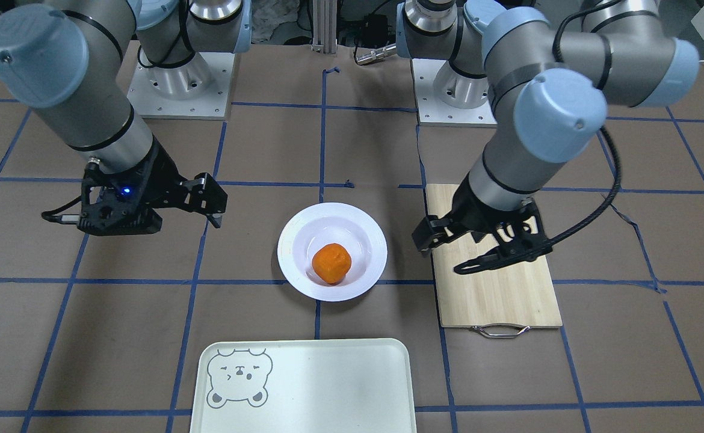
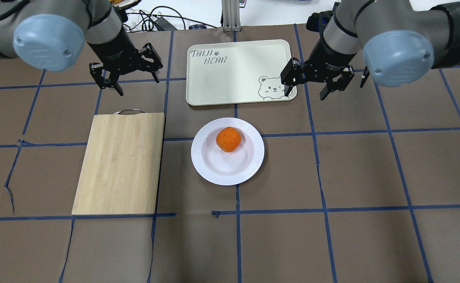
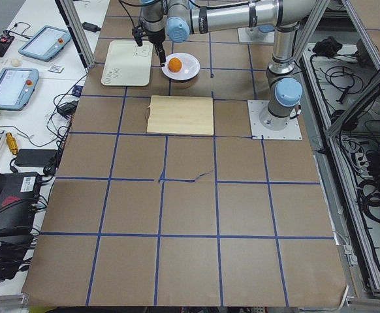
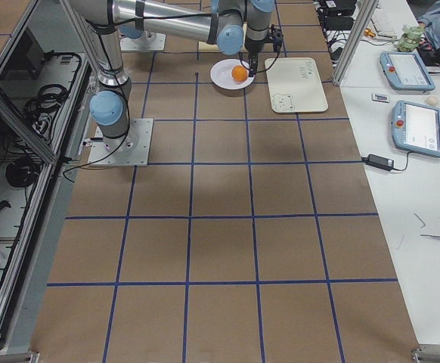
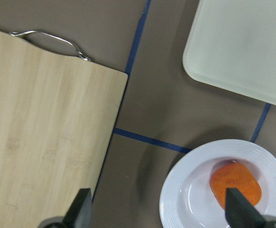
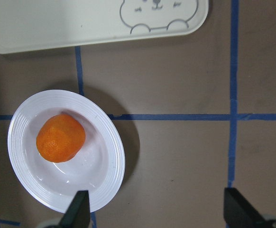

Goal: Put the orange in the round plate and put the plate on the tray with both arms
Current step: 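Lower the right gripper to the plate rim while the left gripper withdraws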

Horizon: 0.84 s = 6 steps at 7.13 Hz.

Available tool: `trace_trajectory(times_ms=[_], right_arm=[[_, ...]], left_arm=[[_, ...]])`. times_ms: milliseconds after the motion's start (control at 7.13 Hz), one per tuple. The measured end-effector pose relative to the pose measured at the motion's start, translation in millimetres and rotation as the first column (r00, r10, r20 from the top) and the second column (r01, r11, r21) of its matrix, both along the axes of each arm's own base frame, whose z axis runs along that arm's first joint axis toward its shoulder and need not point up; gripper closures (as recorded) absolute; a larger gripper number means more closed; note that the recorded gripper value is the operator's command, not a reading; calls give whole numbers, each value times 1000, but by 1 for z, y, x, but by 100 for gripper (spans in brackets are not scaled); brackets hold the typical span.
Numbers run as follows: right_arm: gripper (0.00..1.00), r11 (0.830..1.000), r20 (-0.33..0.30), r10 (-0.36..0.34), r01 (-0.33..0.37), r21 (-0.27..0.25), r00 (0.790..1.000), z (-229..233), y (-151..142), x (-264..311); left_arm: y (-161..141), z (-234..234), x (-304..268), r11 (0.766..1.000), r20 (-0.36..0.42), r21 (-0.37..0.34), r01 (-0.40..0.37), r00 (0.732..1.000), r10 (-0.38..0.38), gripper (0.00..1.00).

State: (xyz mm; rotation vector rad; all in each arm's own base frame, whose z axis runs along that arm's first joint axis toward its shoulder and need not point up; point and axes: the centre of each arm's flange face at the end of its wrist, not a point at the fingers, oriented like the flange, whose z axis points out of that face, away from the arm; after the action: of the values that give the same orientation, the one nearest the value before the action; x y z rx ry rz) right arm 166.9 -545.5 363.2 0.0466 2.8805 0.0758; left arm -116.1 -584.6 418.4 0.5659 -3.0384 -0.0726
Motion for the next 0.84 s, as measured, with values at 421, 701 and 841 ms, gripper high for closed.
trace_trajectory(times_ms=[421, 701, 841], right_arm=[[0, 996, 127, -77, 72, 46, 989, -108, 29, 14], [0, 985, 167, -167, 157, 73, 972, -161, 39, 26], [0, 983, 172, -175, 164, 76, 969, -173, 42, 36]], left_arm=[[13, 17, 58, 994, 3, 36, -107, 994, 107, 0], [18, 22, 63, 995, 6, 24, -95, 996, 94, 0], [23, 33, 62, 997, 9, 4, -73, 997, 73, 0]])
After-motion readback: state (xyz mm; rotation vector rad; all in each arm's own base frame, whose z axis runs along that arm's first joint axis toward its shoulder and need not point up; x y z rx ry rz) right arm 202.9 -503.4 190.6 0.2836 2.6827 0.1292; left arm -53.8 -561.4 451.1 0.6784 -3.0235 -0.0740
